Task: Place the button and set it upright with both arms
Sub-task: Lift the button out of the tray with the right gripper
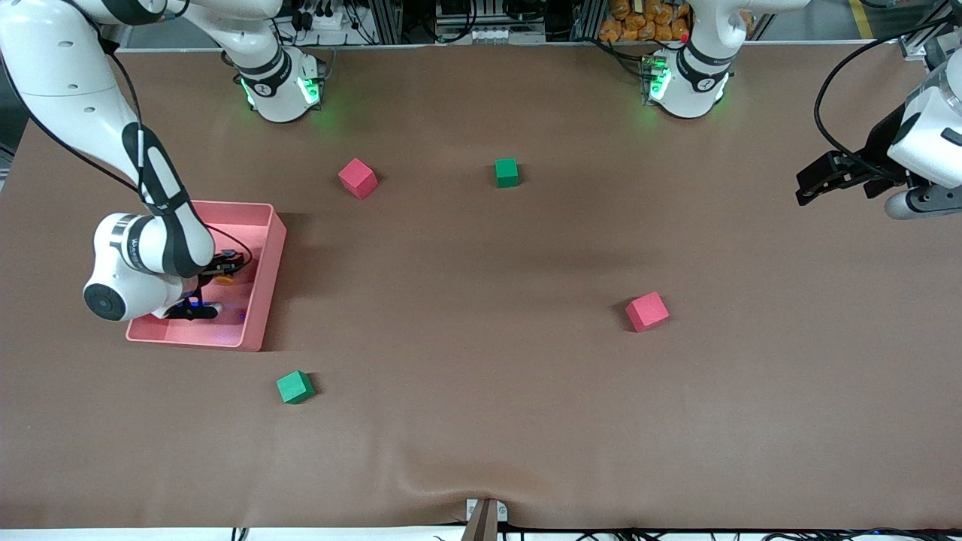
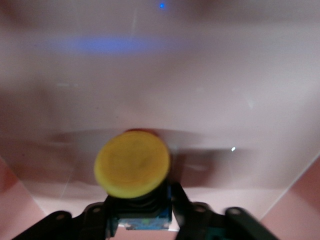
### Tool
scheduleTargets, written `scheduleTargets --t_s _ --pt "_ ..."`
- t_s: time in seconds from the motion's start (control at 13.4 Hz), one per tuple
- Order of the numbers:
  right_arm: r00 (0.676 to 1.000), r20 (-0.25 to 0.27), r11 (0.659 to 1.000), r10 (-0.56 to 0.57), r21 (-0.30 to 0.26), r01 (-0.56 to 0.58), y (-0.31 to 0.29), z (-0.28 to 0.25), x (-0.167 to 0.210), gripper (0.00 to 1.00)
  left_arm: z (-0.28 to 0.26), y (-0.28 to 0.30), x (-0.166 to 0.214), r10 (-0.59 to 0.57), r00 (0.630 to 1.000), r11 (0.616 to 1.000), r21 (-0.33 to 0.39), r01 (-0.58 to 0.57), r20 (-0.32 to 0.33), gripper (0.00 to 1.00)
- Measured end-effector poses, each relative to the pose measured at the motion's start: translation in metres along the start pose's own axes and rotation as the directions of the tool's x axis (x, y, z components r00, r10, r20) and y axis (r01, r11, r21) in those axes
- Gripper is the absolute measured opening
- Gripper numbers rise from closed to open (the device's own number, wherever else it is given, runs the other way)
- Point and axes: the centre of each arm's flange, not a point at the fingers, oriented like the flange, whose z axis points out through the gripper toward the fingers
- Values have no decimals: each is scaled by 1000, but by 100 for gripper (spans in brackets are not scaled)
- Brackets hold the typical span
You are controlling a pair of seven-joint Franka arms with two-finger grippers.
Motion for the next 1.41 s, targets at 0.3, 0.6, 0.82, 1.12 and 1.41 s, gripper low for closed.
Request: scheduleTargets --t_s 0.3,0.6,0.82,1.12,1.41 --pt "1000 0 1000 -12 -6 12 -8 -2 1 42 0 0 0 -1 1000 1000 0 1 0 100" --pt "999 -38 1000 -20 4 20 -18 -57 -3 42 0 0 0 -1 1000 1000 0 1 0 100" --pt "987 -152 999 -48 -17 46 -37 -157 -30 42 -1 -1 0 -2 1000 1000 0 2 -1 100" --pt "930 -315 981 -189 -107 163 -127 -257 -66 42 -1 -2 0 -4 1000 1000 0 4 -2 100" --pt "893 -314 945 -323 -156 287 -273 -249 -84 42 0 -2 1 -4 1000 1000 0 4 0 100"
